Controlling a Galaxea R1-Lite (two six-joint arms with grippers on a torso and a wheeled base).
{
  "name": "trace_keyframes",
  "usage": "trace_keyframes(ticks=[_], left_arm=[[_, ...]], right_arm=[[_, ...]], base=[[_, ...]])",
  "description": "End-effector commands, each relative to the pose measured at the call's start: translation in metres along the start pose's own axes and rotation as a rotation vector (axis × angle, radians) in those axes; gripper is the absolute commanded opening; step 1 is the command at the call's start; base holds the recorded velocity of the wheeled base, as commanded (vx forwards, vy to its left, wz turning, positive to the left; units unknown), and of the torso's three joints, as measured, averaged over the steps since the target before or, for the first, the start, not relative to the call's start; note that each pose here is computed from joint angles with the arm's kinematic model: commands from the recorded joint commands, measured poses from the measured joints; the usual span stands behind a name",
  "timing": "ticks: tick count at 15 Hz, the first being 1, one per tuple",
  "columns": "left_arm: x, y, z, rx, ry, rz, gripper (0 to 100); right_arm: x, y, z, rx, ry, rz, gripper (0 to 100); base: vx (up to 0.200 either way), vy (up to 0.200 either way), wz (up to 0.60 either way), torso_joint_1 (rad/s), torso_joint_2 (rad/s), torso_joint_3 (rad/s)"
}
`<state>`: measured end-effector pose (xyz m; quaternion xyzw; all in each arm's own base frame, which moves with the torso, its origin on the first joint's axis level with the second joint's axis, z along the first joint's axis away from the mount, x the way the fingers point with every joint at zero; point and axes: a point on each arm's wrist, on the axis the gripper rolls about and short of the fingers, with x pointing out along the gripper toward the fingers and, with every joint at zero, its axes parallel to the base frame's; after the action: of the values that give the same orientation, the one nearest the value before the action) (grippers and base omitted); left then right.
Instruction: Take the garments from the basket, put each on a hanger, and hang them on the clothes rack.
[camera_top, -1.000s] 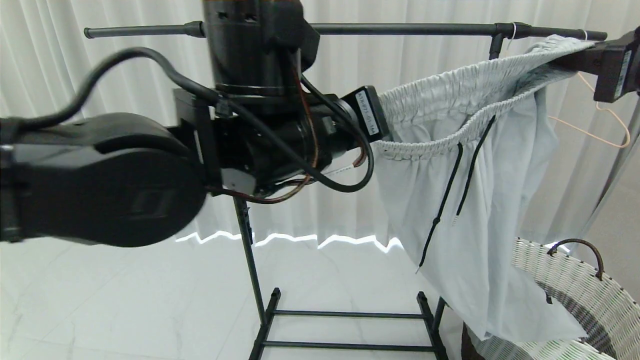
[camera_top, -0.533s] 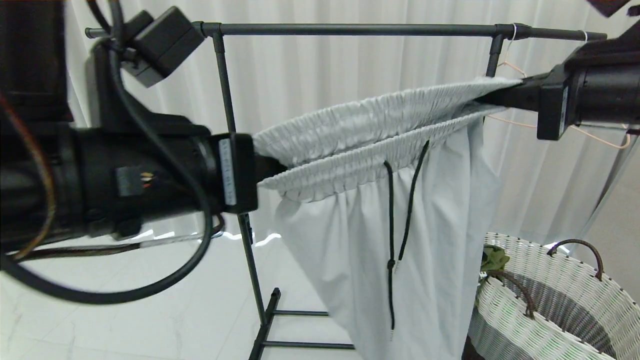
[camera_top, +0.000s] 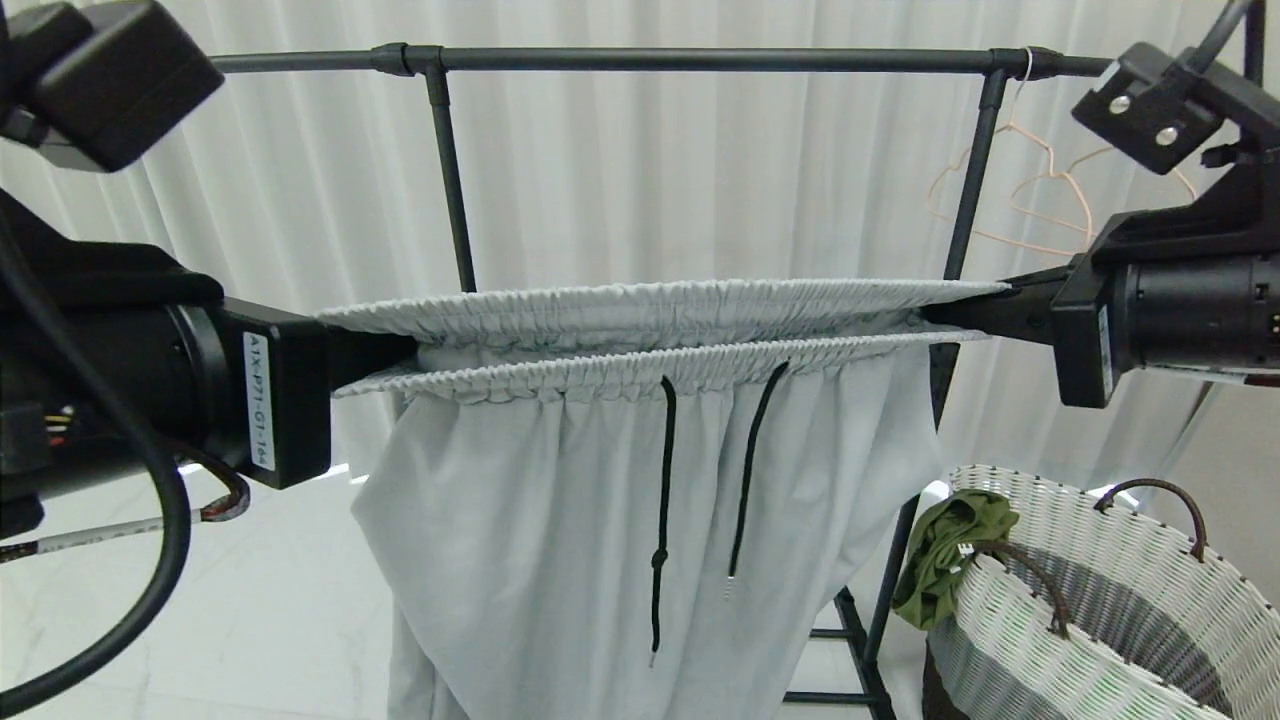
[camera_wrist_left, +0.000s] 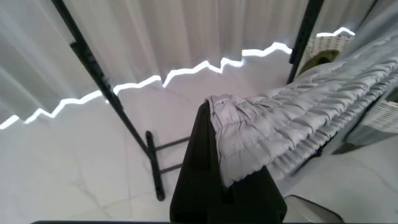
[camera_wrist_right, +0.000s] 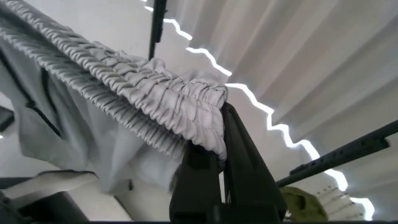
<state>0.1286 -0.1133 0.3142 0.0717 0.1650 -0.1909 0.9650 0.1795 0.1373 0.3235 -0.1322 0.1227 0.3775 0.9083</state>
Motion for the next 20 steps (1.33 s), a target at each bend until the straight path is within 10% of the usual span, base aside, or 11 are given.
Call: trace_keyframes(ticks=[1, 8, 12, 20], left_arm=[[-0.004, 0.000, 0.005, 0.014, -0.023, 0.004, 0], [-0.001, -0.009, 0.051, -0.008, -0.188, -0.047, 0], [0.017, -0.018, 0.017, 0.041, -0.063, -0.057, 0], [0.015, -0.023, 0.025, 0.034, -0.102, -0.082, 0]], right_arm=[[-0.016, 0.003, 0.004, 0.022, -0.037, 0.002, 0], [-0.054, -0.008, 0.038, 0.090, -0.115, -0.150, 0], [-0.062, -0.001, 0.014, 0.123, 0.037, -0.119, 0], [-0.080, -0.008, 0.019, 0.135, -0.014, -0.181, 0]], base=[[0.000, 0.000, 0.00, 0.000, 0.00, 0.000], [0.000, 0.000, 0.00, 0.000, 0.00, 0.000], [0.000, 0.000, 0.00, 0.000, 0.00, 0.000], [0.000, 0.000, 0.00, 0.000, 0.00, 0.000]])
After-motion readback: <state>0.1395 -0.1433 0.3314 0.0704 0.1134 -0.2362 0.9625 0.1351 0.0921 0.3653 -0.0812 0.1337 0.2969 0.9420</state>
